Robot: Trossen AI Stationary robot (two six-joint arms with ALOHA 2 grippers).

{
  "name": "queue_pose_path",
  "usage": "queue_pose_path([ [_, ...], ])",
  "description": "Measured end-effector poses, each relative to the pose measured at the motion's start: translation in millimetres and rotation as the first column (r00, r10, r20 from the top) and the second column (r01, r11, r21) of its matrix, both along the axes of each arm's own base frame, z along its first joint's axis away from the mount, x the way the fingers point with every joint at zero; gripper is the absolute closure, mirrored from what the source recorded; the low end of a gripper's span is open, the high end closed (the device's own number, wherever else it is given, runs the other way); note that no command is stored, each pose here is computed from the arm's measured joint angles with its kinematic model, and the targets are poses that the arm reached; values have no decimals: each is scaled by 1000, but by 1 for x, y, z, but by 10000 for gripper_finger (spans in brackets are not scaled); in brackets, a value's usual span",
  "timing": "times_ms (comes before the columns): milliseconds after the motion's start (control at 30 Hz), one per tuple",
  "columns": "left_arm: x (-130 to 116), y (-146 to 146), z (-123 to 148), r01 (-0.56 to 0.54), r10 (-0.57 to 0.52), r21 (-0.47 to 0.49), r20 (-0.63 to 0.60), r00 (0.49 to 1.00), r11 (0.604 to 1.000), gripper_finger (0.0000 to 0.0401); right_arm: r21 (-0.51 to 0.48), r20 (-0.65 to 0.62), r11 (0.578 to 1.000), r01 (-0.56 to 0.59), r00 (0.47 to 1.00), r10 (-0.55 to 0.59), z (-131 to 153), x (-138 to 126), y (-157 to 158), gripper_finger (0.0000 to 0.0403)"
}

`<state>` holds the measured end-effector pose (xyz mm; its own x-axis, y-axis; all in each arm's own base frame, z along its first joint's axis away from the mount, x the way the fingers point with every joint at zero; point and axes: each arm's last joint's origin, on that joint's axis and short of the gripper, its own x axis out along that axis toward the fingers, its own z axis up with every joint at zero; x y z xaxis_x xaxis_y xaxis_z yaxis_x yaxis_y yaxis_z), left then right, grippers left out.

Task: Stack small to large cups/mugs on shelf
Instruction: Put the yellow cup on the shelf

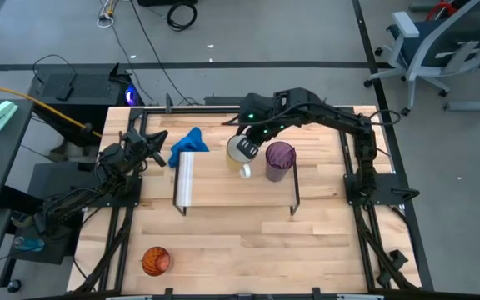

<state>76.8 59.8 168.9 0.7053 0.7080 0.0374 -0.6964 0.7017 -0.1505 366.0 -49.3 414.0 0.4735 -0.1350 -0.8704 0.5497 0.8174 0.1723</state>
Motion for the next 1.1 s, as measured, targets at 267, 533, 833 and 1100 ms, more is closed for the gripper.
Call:
queue_pose_path([
  [267,0,0,0,0,0,1,2,1000,1000,363,9,-54,1000,-3,999,3,-13,8,4,390],
  [533,0,0,0,0,0,0,2,1000,1000,370,34,-91,998,60,994,-57,-14,5,12,390],
  [833,0,0,0,0,0,0,3,1000,1000,368,71,-89,993,96,992,-90,-15,5,14,390],
  [1100,0,0,0,0,0,3,4,1000,1000,370,92,-83,992,85,994,-78,-25,14,19,390],
])
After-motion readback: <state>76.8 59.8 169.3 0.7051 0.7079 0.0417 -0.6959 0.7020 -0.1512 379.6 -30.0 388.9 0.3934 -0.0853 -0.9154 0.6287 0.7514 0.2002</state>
